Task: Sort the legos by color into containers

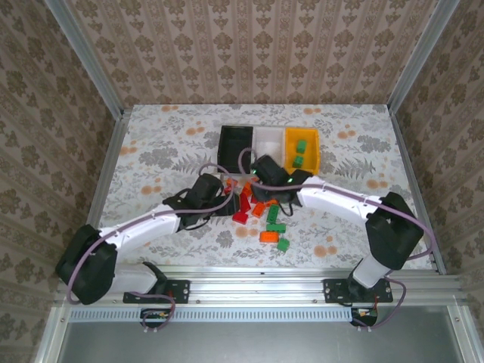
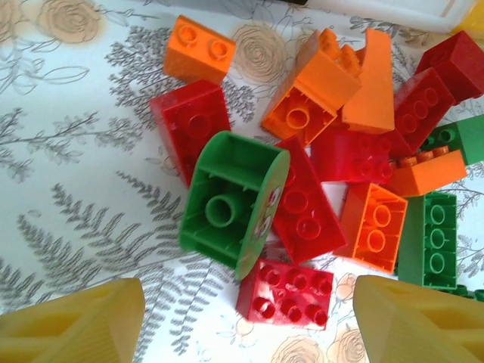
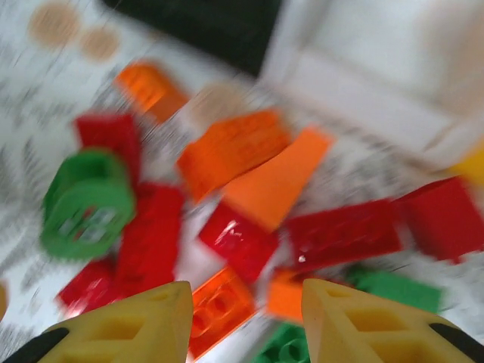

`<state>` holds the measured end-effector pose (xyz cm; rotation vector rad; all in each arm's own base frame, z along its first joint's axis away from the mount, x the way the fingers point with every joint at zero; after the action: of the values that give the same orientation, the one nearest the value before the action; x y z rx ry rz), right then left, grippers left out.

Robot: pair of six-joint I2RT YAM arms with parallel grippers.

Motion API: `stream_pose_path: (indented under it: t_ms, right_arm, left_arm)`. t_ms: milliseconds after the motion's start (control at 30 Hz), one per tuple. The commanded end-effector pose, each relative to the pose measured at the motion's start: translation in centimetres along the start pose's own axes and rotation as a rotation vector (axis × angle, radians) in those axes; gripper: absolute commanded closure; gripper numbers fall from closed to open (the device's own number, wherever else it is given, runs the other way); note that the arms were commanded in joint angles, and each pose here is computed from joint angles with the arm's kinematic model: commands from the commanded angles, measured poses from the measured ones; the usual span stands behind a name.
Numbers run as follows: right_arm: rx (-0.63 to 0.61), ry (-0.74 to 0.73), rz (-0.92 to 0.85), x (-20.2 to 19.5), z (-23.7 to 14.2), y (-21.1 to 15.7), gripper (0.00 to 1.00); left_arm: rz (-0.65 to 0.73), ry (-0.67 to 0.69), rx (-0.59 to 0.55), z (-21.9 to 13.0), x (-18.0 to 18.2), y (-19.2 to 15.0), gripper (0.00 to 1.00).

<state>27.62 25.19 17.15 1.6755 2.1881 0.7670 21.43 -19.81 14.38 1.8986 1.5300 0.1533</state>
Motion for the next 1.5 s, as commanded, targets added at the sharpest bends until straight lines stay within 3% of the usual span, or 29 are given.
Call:
stream_pose_path:
  t_ms: [0, 100, 267, 767, 967, 1167, 1467]
  right_arm:
    - [0.091, 0.073, -0.102, 3.2, 0.4, -3.1, 0.56]
    - [0.156, 0.088, -0.225, 5.4, 1.2, -4.8, 0.51]
    - [0.213, 0.088, -0.278, 6.2, 3.3, -5.6, 0.43]
    - [0.216, -0.012, -0.359, 6.4, 6.9, -5.2, 0.36]
    - [0.250, 0.034, -0.360, 7.1, 7.3, -6.2, 0.51]
    - [0.180, 0.033, -0.311, 6.2, 5.4, -6.5, 0.69]
    - [0.023, 0.085, -0.266, 6.0, -0.6, -3.9, 0.73]
  left_arm:
    - [-0.080, 0.059, -0.033, -1.4, 2.0, -0.7, 0.21]
    - [-0.172, 0.054, -0.072, -2.4, 4.0, -1.5, 0.18]
    - [-0.244, 0.029, -0.102, -3.6, 5.4, -2.4, 0.16]
    - [-0.250, -0.015, -0.098, -3.9, 5.3, -2.3, 0.14]
    - [-0.247, -0.012, -0.092, -3.9, 5.4, -2.4, 0.14]
    - [-0.250, -0.013, -0.100, -3.9, 5.5, -2.6, 0.14]
    - [-0.252, -0.038, -0.085, -3.4, 5.1, -2.3, 0.14]
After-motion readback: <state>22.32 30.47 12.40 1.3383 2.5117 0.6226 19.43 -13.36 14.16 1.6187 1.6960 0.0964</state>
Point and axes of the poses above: each hand's point on the last joint's axis, 136 mm out from that joint toward the fingers, its own z axis out along the fingers, its own x axis along the line the jaws close on, y = z × x, the point moved 7 cm from there along -z, back along the fingers, and after that the axes turned 7 degrees about z, right-handed, at the moved point
